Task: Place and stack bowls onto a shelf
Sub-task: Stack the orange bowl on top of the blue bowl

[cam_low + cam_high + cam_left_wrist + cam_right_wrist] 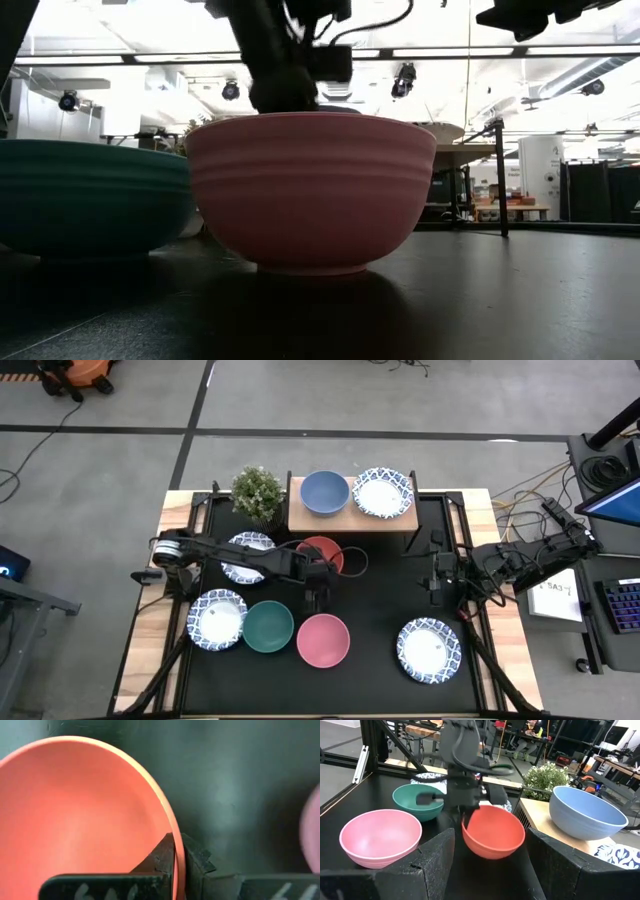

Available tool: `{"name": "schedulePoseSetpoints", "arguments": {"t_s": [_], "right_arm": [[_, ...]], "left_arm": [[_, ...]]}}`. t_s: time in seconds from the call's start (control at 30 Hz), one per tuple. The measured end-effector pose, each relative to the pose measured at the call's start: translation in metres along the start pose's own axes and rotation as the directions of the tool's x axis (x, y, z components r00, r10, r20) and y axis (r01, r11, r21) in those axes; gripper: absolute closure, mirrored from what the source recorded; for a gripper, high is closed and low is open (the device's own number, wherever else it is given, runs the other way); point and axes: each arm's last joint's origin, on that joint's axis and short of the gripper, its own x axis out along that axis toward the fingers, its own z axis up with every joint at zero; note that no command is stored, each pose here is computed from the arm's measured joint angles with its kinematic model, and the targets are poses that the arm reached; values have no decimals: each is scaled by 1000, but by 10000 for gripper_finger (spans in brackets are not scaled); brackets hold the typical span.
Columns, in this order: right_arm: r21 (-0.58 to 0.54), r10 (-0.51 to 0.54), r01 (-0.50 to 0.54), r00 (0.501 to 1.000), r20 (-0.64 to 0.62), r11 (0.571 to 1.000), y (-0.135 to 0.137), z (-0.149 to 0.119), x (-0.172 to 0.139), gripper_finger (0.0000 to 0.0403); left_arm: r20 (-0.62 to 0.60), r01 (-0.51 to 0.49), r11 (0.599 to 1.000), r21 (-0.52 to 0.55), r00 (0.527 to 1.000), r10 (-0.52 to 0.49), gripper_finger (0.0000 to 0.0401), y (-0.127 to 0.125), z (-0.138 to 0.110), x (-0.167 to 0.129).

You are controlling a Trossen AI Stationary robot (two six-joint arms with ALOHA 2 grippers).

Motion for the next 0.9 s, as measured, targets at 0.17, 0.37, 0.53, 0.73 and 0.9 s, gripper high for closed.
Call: {"name": "schedulePoseSetpoints", "arguments": {"t_s": [0.17,0.37,0.53,0.73,0.9], "right_arm": [[0,0,0,1000,0,1000,0,0,0,168],[5,0,0,1000,0,1000,0,0,0,168],[7,0,0,1000,0,1000,0,0,0,168],[7,0,0,1000,0,1000,0,0,0,168],[7,0,0,1000,0,1000,0,0,0,168]], "left_arm": [[-45,14,995,96,999,-10,400,-5,11,-27],[-54,36,972,234,998,-24,401,-9,26,-76],[42,12,939,344,999,-28,401,5,42,-125],[155,-76,929,361,988,21,401,49,54,-165],[166,-107,947,303,984,58,401,100,52,-167]]}}
